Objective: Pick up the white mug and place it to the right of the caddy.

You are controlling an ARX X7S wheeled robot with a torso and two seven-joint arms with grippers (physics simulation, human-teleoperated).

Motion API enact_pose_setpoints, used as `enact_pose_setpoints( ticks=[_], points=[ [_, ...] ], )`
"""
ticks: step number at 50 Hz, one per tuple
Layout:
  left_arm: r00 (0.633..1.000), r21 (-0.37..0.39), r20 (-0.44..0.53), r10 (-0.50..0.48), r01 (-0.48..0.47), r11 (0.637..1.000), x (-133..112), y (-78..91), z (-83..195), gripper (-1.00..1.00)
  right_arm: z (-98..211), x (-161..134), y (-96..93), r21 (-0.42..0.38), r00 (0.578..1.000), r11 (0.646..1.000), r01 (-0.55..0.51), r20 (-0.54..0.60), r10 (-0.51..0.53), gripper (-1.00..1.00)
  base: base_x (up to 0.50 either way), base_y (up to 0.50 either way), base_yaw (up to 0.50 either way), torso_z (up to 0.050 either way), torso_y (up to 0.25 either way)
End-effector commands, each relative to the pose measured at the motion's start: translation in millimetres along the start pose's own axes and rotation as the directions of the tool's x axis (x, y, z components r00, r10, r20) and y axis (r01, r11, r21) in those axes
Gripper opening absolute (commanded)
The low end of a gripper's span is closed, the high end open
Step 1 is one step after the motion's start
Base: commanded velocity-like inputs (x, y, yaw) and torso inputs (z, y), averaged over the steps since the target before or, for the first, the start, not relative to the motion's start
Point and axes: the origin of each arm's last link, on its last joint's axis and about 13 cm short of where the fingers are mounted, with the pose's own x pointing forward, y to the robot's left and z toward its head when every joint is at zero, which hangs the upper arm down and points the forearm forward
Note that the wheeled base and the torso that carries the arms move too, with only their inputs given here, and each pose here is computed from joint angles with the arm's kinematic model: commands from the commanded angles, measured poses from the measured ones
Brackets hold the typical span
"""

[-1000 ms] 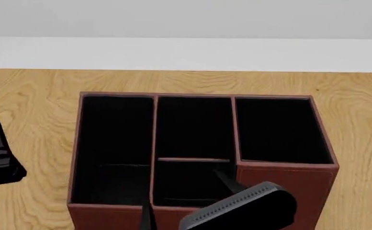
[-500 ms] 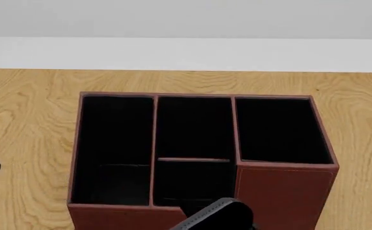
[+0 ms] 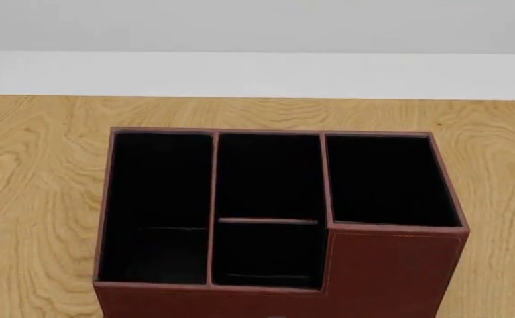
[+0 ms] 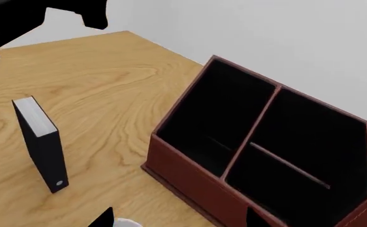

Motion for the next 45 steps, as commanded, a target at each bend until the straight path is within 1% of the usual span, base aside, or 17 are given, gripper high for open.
enact_pose_setpoints(
  ticks=[1, 20, 27, 30, 45],
  points=[
    [1.000, 0.000, -0.001, 0.000, 0.000, 1.000, 0, 0.2, -1, 1.00, -7, -6, 6.8, -0.003, 0.999, 1.000, -0.027, -0.023, 0.027, 1.00, 0.00, 0.00, 0.00, 0.000, 0.000],
    [1.000, 0.008, -0.009, -0.017, 0.017, 1.000, -1, -3.0, -3, 1.00, -16, -16, 15.8, -0.003, 0.997, 0.997, -0.078, -0.028, 0.078, 1.00, 0.00, 0.00, 0.00, 0.000, 0.000],
    [1.000, 0.010, -0.013, -0.021, 0.021, 1.000, -1, -3.8, -4, 1.00, -21, -18, 16.6, 0.021, 0.994, 0.994, -0.103, -0.032, 0.104, 1.00, 0.00, 0.00, 0.00, 0.000, 0.000],
    [1.000, 0.010, -0.014, -0.021, 0.021, 1.000, 0, -3.5, -5, 1.00, -25, -17, 16.4, 0.022, 0.994, 0.995, -0.100, -0.040, 0.101, 1.00, 0.00, 0.00, 0.00, 0.000, 0.000],
    [1.000, 0.010, -0.012, -0.023, 0.023, 1.000, -2, -4.1, -3, 1.00, -41, -18, 18.5, 0.084, 0.991, 0.990, -0.117, -0.047, 0.122, 1.00, 0.00, 0.00, 0.00, 0.000, 0.000]
  ],
)
